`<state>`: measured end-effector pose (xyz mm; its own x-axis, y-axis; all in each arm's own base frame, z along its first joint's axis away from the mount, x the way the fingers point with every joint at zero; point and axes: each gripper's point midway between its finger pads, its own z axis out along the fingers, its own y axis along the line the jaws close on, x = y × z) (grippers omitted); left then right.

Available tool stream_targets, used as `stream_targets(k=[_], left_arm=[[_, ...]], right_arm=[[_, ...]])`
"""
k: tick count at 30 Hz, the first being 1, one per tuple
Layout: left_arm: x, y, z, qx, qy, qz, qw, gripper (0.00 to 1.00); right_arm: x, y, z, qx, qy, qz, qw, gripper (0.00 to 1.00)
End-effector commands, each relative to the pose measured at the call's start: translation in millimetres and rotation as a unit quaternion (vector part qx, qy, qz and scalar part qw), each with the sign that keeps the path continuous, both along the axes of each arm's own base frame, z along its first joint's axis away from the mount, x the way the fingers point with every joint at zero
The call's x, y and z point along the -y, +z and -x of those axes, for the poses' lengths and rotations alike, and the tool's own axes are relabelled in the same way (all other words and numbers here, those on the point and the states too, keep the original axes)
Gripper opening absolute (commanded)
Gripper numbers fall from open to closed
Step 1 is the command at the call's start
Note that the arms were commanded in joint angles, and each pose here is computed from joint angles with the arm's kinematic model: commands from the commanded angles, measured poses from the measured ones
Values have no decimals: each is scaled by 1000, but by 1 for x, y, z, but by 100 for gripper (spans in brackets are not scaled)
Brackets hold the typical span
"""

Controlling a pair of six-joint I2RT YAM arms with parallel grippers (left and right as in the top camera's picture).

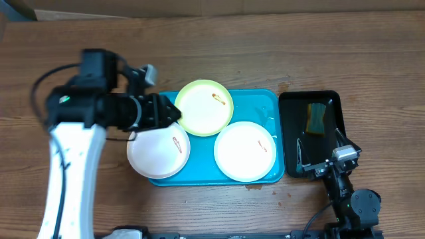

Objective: Clean dirty plates on tray and stack at the side
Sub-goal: 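Reach the left gripper to the right white plate's rim and grip it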

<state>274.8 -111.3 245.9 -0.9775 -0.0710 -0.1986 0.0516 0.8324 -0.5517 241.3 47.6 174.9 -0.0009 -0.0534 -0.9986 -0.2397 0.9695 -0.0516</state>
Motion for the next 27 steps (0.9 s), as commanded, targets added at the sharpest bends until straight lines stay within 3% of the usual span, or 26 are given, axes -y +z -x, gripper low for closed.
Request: stream_targets(k=[1,5,11,15,18,22,27], left_arm=[[12,-48,14,-77,-6,-53,996,59],[32,-95,27,-116,-21,-110,987,61],[75,-133,43,-115,-69,-114,984,63],[90,-142,47,-108,-77,-114,985,64],[85,-150,43,-96,-50,-151,983,65],[74,-157,38,-87,-17,-195,977,65],[75,-163,35,-79,-12,-193,978,65]], right_arm=[[-1,-2,0,1,2,-2,1000,100],[-1,-2,0,1,3,-2,1000,100],[-1,-2,0,1,3,-3,1000,100],[-1,0,0,-21,2,-107,994,100],[-3,2,2,-36,8,-144,989,100],[-2,37,9,-34,10,-183,983,98],[10,88,10,-65,-32,-194,978,98]])
